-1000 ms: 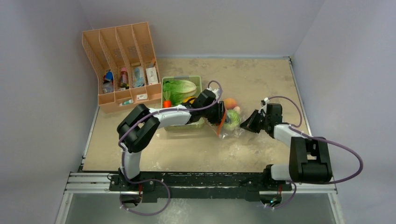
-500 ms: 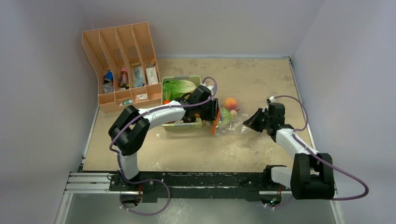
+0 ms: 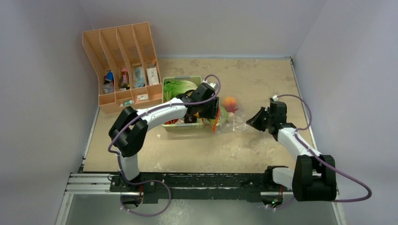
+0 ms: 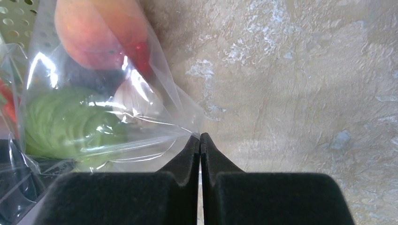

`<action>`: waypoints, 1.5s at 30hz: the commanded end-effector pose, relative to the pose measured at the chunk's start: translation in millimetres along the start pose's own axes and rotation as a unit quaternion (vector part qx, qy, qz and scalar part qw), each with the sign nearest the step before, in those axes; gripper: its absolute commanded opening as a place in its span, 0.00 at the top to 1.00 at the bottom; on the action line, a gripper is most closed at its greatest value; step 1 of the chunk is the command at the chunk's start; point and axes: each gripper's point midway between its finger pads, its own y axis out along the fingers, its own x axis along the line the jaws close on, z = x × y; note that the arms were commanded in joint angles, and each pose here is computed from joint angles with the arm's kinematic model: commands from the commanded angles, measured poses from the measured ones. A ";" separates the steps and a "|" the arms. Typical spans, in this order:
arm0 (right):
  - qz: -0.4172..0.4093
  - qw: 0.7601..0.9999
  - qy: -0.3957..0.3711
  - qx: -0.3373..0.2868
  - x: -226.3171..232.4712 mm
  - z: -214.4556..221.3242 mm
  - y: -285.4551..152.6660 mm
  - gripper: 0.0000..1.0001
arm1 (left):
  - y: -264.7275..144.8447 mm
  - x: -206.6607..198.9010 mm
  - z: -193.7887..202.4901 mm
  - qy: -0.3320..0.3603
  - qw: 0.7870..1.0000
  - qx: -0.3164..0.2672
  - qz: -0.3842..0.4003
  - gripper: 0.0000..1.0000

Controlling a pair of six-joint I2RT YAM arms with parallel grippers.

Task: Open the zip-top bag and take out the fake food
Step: Pick up the fake vegetable from the zipper food storage bag.

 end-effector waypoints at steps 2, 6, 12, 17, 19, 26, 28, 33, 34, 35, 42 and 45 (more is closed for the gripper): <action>0.084 0.995 -0.005 -0.044 -28.5 -22.9 -2.3 1.00 | -40.1 17.9 -34.2 0.025 0.997 -0.056 -0.057 0.93; 0.080 0.996 -0.007 -0.048 -25.1 -26.9 -3.5 1.00 | -34.8 -0.7 -27.8 0.022 0.999 -0.042 -0.001 0.88; -0.072 0.992 -0.096 -0.037 36.7 -30.5 -25.2 0.71 | -15.0 -30.0 -17.9 -0.012 0.995 -0.024 0.092 0.77; -0.259 0.953 -0.154 -0.027 107.1 -24.4 -57.9 0.47 | -3.9 -44.0 -14.9 -0.028 0.990 -0.020 0.139 0.57; -0.271 0.949 -0.160 0.007 112.3 -15.1 -51.8 0.43 | -0.5 -53.6 -15.9 -0.040 0.985 -0.023 0.167 0.45; -0.224 0.962 -0.140 0.065 90.0 6.7 -21.8 0.42 | 4.0 -67.3 -18.6 -0.055 0.979 -0.026 0.196 0.35; -0.213 0.965 -0.130 0.078 82.7 12.5 -13.9 0.47 | 7.2 -57.6 -15.1 -0.056 0.983 -0.023 0.171 0.34; -0.162 0.977 -0.109 0.089 64.2 12.9 5.5 0.59 | 15.2 -33.1 -2.2 -0.068 0.991 -0.008 0.112 0.34; -0.156 0.978 -0.107 0.087 63.1 11.0 7.0 0.59 | 17.5 -23.7 -1.1 -0.072 0.994 -0.008 0.085 0.33; -0.152 0.979 -0.105 0.083 62.8 8.7 8.3 0.59 | 18.1 -19.1 -1.4 -0.071 0.995 -0.010 0.071 0.33; -0.172 0.974 -0.097 0.111 65.2 18.9 14.1 0.62 | 26.9 -41.1 -1.7 -0.068 0.991 -0.007 0.112 0.33; -0.166 0.975 -0.094 0.111 60.7 22.3 15.5 0.62 | 40.1 -34.4 8.9 -0.066 0.994 0.005 0.081 0.33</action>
